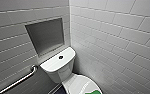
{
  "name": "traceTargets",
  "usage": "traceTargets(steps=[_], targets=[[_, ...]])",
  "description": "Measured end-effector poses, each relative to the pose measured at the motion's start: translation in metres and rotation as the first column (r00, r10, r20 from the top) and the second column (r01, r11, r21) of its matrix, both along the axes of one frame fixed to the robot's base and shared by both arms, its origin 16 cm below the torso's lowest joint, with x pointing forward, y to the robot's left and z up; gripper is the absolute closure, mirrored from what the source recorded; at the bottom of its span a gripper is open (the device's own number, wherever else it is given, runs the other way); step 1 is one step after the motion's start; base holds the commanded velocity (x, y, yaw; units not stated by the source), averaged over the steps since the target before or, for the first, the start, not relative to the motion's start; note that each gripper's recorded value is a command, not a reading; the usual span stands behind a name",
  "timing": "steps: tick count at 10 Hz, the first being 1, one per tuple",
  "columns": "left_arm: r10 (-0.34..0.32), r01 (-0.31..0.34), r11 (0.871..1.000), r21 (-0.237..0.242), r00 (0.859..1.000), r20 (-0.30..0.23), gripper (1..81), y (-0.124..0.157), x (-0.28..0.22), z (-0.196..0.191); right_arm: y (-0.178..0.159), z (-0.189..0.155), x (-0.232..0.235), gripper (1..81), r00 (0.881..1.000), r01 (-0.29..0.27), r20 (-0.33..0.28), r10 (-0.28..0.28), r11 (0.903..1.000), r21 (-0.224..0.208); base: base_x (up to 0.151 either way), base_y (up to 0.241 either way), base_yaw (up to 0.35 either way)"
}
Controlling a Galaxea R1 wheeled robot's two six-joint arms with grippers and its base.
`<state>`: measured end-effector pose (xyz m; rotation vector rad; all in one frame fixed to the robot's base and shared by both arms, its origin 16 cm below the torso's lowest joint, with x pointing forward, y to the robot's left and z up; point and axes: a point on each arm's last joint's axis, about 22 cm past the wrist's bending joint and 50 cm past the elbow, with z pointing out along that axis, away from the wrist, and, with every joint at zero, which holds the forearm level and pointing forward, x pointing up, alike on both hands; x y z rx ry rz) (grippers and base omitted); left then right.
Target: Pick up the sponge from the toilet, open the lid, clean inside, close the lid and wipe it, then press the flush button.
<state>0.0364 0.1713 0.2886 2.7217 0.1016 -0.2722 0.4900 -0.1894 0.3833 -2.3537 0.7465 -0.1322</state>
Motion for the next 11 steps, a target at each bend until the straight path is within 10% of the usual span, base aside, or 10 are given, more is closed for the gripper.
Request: traceTargets(steps=[11], targets=[[-0.004, 0.003, 1.000, 0.018, 0.999, 0.037, 1.0, 0.004, 0.024, -0.032, 0.006, -0.027, 0.047, 1.0, 0.973, 0.220, -0.079, -0.217, 0.9753, 0.024, 0.000, 0.000, 0.000]])
